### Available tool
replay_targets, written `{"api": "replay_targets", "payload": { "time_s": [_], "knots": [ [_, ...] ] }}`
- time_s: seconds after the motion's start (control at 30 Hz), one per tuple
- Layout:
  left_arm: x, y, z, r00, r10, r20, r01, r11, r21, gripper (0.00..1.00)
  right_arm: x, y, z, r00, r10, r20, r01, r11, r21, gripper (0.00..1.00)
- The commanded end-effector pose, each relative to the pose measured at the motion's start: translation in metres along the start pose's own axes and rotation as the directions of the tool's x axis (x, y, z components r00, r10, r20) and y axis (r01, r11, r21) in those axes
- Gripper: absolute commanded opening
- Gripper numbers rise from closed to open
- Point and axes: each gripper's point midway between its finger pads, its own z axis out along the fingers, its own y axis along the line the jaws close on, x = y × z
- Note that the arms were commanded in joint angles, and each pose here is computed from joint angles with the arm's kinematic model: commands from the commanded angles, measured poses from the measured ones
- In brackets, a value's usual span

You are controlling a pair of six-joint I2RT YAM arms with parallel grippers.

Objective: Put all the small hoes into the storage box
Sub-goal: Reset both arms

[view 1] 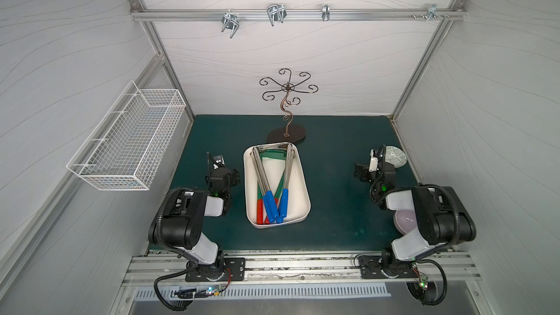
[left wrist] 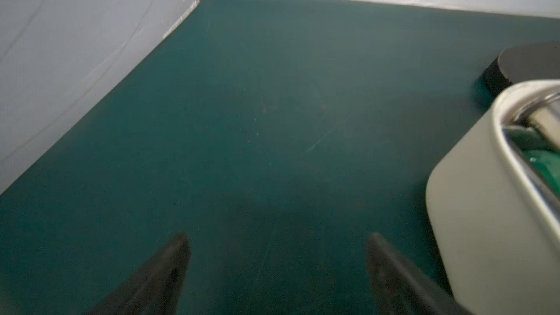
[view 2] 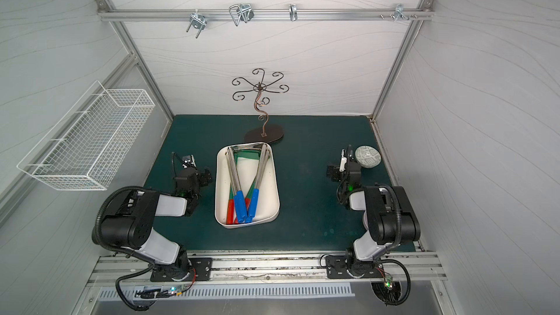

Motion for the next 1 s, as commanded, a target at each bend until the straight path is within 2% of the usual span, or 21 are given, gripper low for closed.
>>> {"api": "replay_targets", "payload": {
  "time_s": [0.0, 0.07, 0.13, 0.23, 0.97],
  "knots": [
    [-0.034, -0.0017, 0.003, 0.997, -0.03, 0.073, 0.029, 1.0, 0.012, 1.0, -0.0099, 0.0042, 0.0036, 0.999, -0.019, 0.026, 0.019, 1.0, -0.012, 0.99],
    [-0.039, -0.0011, 0.0038, 0.992, -0.03, 0.12, 0.029, 1.0, 0.007, 1.0, -0.0099, 0.0061, 0.0048, 0.999, -0.035, 0.021, 0.035, 0.999, -0.001, 0.99],
    [-0.0355, -0.0017, 0.0033, 0.996, -0.029, 0.081, 0.029, 1.0, 0.008, 1.0, -0.0099, 0.0062, 0.0048, 0.999, -0.034, 0.021, 0.034, 0.999, 0.0, 0.99],
    [-0.0382, -0.0034, 0.0016, 0.993, -0.012, 0.114, 0.013, 1.0, -0.008, 1.0, -0.0105, 0.0063, 0.0046, 0.999, -0.035, 0.022, 0.035, 0.999, 0.0, 0.99],
    [-0.0368, -0.0035, 0.0014, 0.994, -0.01, 0.106, 0.011, 1.0, -0.01, 1.0, -0.01, 0.006, 0.0048, 0.999, -0.035, 0.021, 0.035, 0.999, 0.001, 0.99]
  ]
}}
